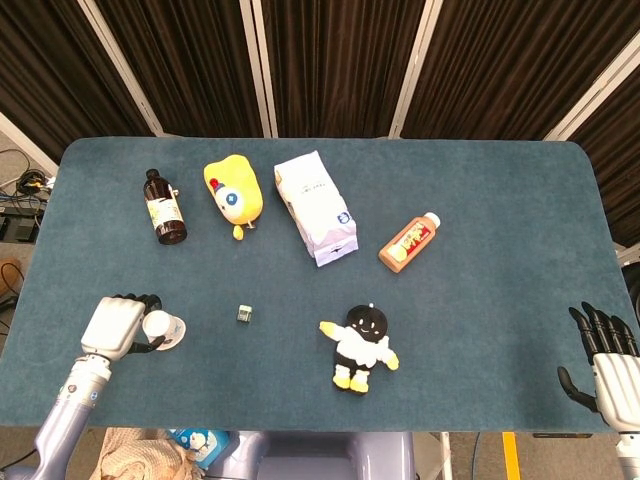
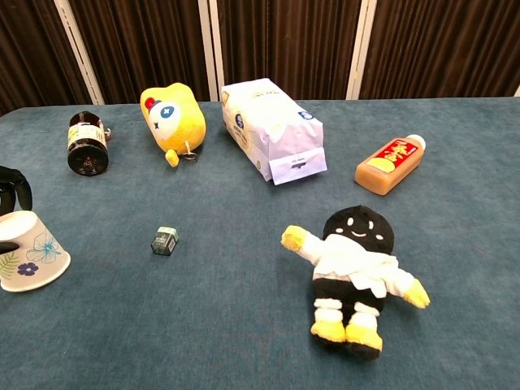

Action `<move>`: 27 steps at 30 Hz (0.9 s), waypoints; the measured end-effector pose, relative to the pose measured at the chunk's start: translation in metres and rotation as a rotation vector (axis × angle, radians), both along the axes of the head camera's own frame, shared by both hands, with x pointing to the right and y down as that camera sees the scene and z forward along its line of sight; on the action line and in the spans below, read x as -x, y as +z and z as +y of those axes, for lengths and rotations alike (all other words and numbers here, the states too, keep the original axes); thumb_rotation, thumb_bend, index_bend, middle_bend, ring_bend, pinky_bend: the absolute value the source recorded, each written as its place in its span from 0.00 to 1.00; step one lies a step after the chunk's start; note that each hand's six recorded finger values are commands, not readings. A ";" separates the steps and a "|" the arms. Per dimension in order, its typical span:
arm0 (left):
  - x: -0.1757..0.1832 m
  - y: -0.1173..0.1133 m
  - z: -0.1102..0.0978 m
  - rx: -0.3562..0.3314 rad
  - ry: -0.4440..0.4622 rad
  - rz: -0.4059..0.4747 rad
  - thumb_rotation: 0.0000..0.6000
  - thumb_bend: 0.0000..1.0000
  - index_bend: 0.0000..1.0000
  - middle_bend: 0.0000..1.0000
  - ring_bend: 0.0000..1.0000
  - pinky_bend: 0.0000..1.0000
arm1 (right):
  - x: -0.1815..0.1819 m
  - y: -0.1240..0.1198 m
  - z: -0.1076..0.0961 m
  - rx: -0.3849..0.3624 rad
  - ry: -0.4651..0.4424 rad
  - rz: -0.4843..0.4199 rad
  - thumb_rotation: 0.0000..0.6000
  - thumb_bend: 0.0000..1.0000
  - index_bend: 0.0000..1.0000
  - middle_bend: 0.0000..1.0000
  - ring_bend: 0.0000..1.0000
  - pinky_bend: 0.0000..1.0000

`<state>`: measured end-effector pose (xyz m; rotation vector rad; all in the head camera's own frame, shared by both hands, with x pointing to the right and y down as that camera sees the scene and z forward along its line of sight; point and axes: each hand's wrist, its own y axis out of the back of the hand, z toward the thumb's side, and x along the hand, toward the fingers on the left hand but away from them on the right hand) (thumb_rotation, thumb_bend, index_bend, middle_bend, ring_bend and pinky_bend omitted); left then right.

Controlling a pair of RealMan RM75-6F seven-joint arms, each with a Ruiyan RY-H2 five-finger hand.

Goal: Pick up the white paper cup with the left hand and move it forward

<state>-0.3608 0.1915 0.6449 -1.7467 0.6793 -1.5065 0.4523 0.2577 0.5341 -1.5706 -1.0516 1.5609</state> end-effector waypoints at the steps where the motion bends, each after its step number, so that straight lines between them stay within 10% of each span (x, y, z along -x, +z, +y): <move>1: -0.001 0.000 0.000 -0.001 0.001 0.002 1.00 0.26 0.40 0.52 0.45 0.52 | 0.000 0.000 0.000 0.000 0.000 0.000 1.00 0.39 0.00 0.00 0.00 0.04; 27: -0.117 -0.004 -0.038 -0.124 0.073 0.210 1.00 0.26 0.39 0.52 0.45 0.51 | 0.000 0.000 0.000 0.005 0.001 -0.012 1.00 0.38 0.00 0.00 0.00 0.04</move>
